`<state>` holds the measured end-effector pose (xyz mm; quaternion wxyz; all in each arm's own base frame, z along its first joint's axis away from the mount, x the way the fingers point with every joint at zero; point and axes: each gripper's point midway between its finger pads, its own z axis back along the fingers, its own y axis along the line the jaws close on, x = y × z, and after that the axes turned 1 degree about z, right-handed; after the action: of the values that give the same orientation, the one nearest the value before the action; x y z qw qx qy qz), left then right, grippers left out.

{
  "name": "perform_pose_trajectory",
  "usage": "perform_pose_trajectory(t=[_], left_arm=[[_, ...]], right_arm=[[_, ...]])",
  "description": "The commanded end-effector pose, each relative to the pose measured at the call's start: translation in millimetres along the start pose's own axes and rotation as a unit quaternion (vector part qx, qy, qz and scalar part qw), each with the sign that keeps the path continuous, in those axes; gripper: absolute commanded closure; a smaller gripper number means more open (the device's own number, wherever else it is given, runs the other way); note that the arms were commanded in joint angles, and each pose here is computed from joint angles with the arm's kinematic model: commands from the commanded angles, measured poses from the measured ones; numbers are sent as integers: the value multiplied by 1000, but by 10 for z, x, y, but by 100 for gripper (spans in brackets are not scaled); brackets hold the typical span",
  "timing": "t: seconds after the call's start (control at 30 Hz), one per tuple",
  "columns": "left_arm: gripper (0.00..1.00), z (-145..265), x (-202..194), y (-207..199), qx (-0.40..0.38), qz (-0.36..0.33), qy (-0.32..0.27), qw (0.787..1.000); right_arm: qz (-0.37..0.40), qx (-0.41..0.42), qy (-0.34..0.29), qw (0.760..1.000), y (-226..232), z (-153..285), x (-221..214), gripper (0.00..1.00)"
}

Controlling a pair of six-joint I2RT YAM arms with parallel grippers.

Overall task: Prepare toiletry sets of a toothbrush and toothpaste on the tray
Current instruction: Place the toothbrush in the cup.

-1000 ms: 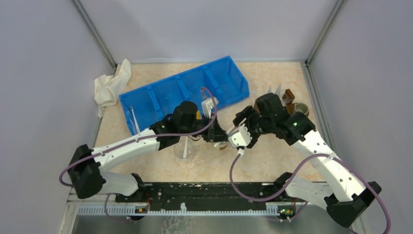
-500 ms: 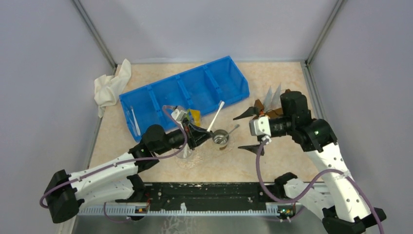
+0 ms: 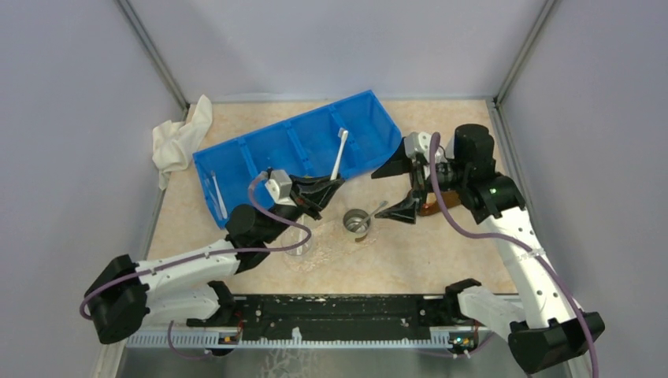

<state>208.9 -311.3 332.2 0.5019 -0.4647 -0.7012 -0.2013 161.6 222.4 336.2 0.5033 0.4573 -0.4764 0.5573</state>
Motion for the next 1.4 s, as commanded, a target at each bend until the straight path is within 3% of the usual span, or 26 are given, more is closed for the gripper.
perform_pose_trajectory(t=[0.0,0.17,0.33,0.53,0.77,1.07,1.2,1.37], left_arm=[[100,-245,487,12,-2,-85,-113,990],[100,-528,623,106,13,-129,-125,984],[100,-761,639,153,-3,-169,-85,982],[100,-573,411,276,-60,-72,-33,995],[100,-564,350,28,-145,9,-31,989],[100,-543,400,219,-71,36,-53,995],[100,-632,268,188,-66,54,-40,996],[100,-751,116,102,-73,65,-28,995]], right_arm=[[-6,-1,-37,999,-130,98,347,3],[-2,-51,-35,998,-351,308,487,5],[-29,-58,-49,997,-539,414,536,7],[-63,-56,-51,995,-649,430,346,8],[-86,-58,-58,993,-718,415,254,9],[-121,-69,-137,981,-753,392,299,9],[-105,-74,-167,977,-706,397,362,10],[-139,-102,-188,967,-849,401,281,13]])
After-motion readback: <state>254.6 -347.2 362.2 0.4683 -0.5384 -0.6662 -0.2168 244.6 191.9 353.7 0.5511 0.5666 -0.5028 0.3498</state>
